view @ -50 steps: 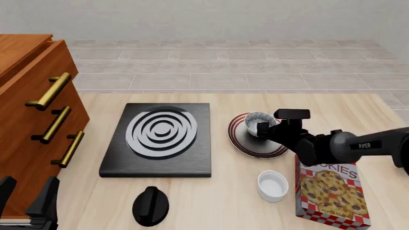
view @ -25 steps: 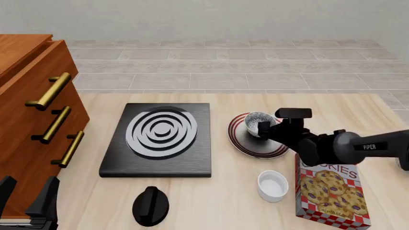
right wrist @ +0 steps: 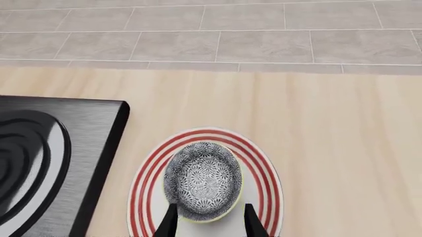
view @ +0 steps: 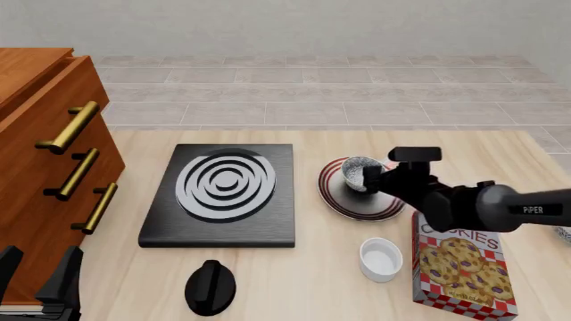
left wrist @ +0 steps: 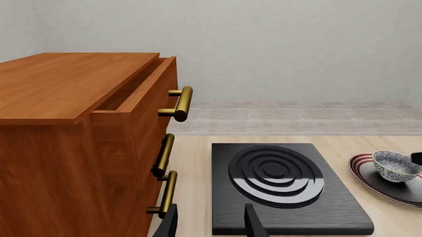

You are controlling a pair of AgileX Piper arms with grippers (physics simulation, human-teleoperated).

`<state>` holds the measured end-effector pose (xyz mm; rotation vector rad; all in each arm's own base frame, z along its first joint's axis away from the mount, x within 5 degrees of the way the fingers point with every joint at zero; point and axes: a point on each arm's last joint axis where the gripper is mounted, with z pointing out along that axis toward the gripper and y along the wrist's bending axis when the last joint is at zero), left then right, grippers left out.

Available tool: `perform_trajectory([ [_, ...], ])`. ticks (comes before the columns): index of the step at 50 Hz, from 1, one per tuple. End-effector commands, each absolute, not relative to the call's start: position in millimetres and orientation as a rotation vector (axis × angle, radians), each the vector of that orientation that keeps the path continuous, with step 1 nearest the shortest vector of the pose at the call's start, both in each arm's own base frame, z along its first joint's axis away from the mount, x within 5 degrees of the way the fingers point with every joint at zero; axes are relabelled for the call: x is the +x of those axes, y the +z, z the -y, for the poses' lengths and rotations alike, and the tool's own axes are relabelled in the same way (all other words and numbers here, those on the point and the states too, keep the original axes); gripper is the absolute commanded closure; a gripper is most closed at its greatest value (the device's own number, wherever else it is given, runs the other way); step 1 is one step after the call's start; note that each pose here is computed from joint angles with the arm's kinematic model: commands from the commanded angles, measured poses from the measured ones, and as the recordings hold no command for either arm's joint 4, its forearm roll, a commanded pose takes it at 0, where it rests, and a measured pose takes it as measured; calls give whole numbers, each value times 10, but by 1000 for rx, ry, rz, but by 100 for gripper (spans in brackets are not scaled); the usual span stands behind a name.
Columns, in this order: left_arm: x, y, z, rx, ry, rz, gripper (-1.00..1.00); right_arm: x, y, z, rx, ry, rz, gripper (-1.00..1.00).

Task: Pick the akita bowl next to the ramekin and place it on the plate.

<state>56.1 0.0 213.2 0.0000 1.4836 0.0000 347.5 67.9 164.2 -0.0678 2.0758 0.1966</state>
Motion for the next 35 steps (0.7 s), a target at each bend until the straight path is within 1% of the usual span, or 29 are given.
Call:
perform_trajectory([
  [1,561,2132,0,0,0,-1484,-100,3390,1772,-668,-79,195,-2044,-100],
  [14,561,2132,0,0,0,-1484,-100,3295,1944,-676,-91,200,-2019,-100],
  [35,561,2132,0,0,0,-1484,-100,3106,2091,-681,-106,209,-1997,-100],
])
